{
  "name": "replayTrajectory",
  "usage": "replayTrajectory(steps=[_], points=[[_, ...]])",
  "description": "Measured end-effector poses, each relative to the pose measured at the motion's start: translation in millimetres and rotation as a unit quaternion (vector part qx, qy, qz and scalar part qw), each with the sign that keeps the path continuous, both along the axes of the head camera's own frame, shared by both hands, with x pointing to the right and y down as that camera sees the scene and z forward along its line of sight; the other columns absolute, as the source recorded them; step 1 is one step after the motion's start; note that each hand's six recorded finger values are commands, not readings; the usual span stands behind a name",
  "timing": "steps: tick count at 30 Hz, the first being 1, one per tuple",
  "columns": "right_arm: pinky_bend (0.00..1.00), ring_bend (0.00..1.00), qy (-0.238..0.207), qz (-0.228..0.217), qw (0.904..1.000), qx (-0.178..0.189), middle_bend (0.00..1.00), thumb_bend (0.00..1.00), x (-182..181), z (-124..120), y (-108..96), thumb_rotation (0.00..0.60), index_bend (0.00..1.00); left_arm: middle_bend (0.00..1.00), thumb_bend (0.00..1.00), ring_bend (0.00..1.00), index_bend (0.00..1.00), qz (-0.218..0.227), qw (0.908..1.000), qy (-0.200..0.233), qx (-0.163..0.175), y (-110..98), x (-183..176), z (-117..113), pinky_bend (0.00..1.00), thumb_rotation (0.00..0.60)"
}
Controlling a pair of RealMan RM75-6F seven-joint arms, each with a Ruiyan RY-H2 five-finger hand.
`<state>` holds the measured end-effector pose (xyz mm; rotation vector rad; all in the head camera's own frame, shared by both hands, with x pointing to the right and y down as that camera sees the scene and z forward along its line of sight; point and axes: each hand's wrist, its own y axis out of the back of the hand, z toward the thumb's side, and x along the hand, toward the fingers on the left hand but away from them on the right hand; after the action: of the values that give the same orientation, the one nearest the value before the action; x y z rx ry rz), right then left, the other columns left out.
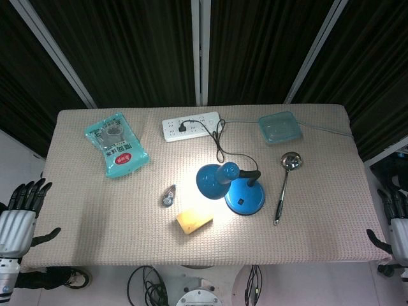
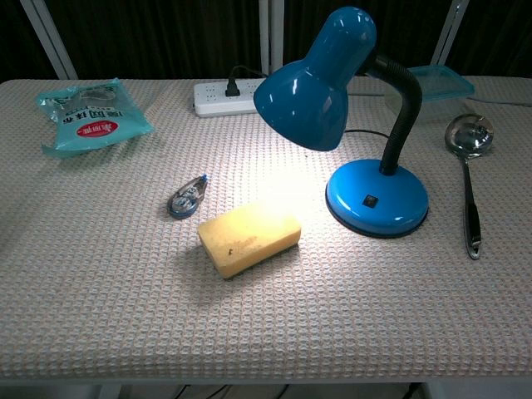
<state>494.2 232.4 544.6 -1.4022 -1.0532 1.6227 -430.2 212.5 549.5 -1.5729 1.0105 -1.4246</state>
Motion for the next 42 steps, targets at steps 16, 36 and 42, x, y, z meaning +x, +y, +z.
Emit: replayTrajectory(steps=[16, 36, 42], points=[[0.00, 0.00, 0.005, -0.001, 1.0000, -0.009, 0.00, 0.18, 6.0, 2.5, 5.7, 0.600, 0.00, 0.00, 0.09, 0.00, 0.00, 0.008, 0.9998, -0.017, 0.000, 1.6, 3.9, -7.0, 0.00, 0.600], [0.78, 0.79, -0.002, -0.037, 0.9991, -0.021, 0.86, 0.18, -17.2, 8.9, 3.6, 0.600, 0.00, 0.00, 0.09, 0.00, 0.00, 0.016, 0.9996, -0.018, -0.017, 5.7, 10.0, 3.3, 0.00, 0.600], [0.87, 0.92, -0.007, -0.089, 0.9952, -0.041, 1.00, 0.23, -51.0, 17.6, -3.6, 0.600, 0.00, 0.00, 0.09, 0.00, 0.00, 0.018, 0.9995, -0.015, -0.020, 5.6, 12.0, 5.2, 0.00, 0.600]])
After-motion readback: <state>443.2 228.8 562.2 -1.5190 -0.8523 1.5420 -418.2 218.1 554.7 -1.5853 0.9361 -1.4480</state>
